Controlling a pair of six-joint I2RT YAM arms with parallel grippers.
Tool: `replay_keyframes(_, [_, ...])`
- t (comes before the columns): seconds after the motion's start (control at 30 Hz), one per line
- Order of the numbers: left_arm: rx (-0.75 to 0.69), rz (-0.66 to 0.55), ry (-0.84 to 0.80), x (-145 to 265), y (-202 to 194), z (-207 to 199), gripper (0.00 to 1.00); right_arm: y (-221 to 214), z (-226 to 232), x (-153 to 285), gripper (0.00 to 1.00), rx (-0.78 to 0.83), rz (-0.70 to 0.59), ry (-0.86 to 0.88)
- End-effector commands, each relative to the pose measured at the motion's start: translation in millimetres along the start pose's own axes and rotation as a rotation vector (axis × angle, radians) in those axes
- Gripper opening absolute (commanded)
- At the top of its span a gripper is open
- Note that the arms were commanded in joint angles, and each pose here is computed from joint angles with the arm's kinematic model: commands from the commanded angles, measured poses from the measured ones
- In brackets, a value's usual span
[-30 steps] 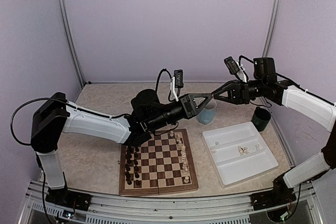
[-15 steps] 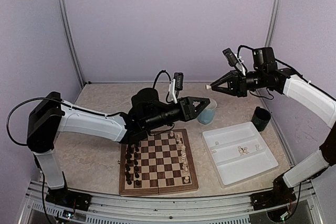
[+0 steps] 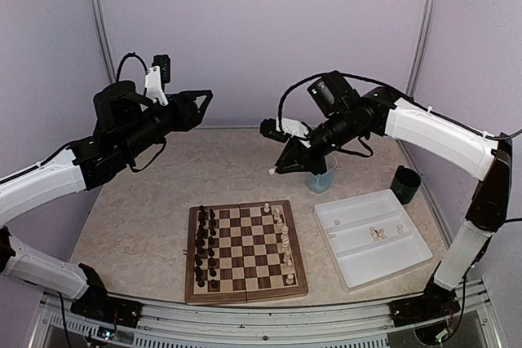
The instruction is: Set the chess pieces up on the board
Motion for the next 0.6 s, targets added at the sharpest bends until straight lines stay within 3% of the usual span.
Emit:
replay_keyframes(0.0, [-0.089, 0.091, 0.191, 14.1, -26.3, 60.3, 0.56, -25.2, 8.2, -37.4, 0.04, 0.139, 0.249, -0.04])
replay_keyframes(0.17, [-0.069, 0.058, 0.225, 27.5, -20.6, 83.6, 0.56, -32.0, 5.5, -74.6, 0.04, 0.2, 0.35, -0.052])
replay_keyframes(0.57, [-0.074, 0.07, 0.195, 28.1, -18.6, 78.7, 0.56, -52.3, 1.7, -126.0, 0.06, 0.26, 0.495, 0.005])
Point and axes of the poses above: each gripper's point midway between its finger pads, its own x axis back along the fingers, its own z axis along the line the jaws close on, y = z × x, the point moved 4 cm from there along x, back along the fingers, and after that the axes turned 1 degree about -x, right-handed, at the moved point
